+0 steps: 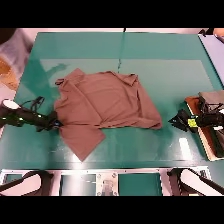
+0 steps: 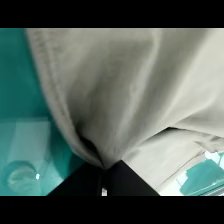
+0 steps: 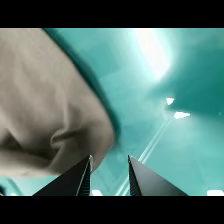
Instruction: Fold the shirts.
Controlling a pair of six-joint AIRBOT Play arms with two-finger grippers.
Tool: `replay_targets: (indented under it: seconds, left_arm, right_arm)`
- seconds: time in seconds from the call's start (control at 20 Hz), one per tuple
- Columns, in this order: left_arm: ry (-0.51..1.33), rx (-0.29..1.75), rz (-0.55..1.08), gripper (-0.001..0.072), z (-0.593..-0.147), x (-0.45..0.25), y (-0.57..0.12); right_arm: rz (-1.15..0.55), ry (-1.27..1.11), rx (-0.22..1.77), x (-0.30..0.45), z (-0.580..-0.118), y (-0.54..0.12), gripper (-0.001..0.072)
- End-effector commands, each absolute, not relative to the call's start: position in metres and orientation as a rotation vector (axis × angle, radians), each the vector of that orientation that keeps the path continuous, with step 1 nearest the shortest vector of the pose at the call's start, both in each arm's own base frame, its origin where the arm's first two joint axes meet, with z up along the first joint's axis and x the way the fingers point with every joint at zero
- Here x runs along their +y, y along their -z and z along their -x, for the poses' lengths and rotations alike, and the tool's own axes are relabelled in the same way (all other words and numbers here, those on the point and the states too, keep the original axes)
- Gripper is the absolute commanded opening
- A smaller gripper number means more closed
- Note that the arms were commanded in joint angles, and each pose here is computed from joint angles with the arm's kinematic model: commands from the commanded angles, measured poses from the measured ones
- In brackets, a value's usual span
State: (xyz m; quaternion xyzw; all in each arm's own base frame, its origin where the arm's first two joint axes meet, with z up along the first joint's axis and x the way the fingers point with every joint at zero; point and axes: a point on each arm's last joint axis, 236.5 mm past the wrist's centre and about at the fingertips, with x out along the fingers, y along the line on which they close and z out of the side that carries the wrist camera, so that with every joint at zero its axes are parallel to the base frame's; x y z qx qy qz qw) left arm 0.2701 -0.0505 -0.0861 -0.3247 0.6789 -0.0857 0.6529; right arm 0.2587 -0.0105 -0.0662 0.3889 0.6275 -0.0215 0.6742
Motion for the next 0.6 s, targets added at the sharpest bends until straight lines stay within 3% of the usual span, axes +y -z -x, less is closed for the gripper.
replay_targets:
  seconds: [0.0, 0.2, 0.35, 0.55]
  left_arm:
    - [0.220, 1.581, 0.659, 0.0025, -0.257, -0.029, 0.082]
    - [0.189, 1.612, 0.561, 0.0025, -0.249, -0.013, 0.092]
    - [0.181, 1.596, 0.562, 0.0025, -0.253, -0.011, 0.092]
    - [0.181, 1.596, 0.561, 0.0025, -0.253, -0.011, 0.092]
  right_arm:
    - [-0.919, 0.034, 1.485, 0.000, -0.243, 0.063, 0.0272]
    - [-0.960, 0.037, 1.529, 0.012, -0.226, 0.067, 0.0260]
    - [-1.128, 0.024, 1.487, 0.041, -0.224, 0.080, 0.0518]
    - [-1.365, -0.012, 1.353, 0.074, -0.230, 0.093, 0.0544]
